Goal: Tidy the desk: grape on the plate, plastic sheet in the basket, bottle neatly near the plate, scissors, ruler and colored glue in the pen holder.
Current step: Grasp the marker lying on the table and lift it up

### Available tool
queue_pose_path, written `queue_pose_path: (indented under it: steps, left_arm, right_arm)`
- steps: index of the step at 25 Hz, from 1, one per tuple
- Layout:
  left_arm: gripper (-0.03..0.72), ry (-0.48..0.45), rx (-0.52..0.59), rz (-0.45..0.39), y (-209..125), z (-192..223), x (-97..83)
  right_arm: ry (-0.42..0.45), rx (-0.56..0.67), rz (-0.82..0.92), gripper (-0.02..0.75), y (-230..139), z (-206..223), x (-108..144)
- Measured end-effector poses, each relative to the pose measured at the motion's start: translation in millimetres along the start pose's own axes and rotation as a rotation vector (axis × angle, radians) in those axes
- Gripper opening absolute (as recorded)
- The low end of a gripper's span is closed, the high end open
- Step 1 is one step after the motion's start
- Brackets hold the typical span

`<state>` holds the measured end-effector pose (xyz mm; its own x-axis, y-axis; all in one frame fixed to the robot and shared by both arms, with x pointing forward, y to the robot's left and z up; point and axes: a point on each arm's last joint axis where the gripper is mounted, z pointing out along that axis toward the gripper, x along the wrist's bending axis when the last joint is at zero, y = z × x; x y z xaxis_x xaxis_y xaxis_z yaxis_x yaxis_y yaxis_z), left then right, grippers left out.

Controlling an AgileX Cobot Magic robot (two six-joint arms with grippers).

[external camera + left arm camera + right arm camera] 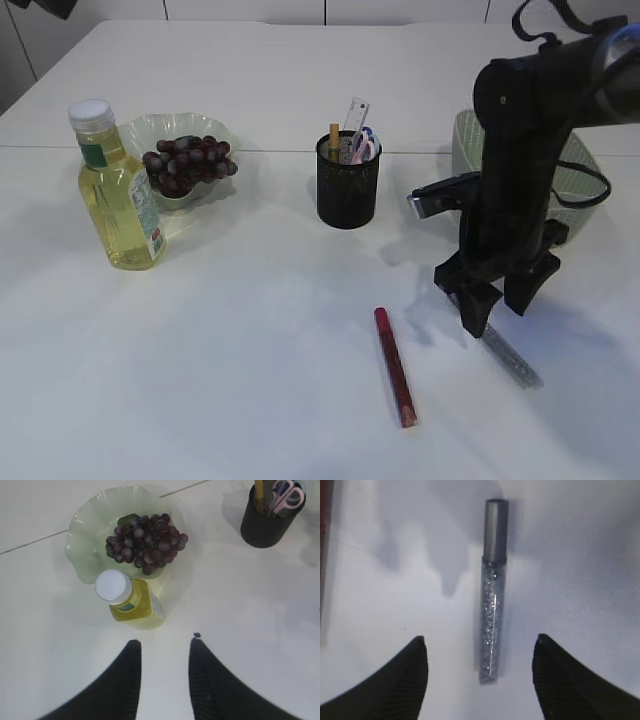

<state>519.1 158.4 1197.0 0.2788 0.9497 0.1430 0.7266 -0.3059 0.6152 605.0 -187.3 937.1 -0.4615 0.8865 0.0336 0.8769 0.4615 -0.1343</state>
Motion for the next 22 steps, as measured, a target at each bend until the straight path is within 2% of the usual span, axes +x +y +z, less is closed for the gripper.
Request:
queue_pose_path:
  steps: [8,22]
  left_arm:
    - [0.239,0.019,0.002,0.007,0,0,1.7]
    - [0.239,0.027,0.000,0.010,0,0,2.5]
  right_arm:
    - [0.005,0.027,0.001,0.512,9,26,-2]
    - [-0.008,-0.037,0.001,0.512,15,27,-3]
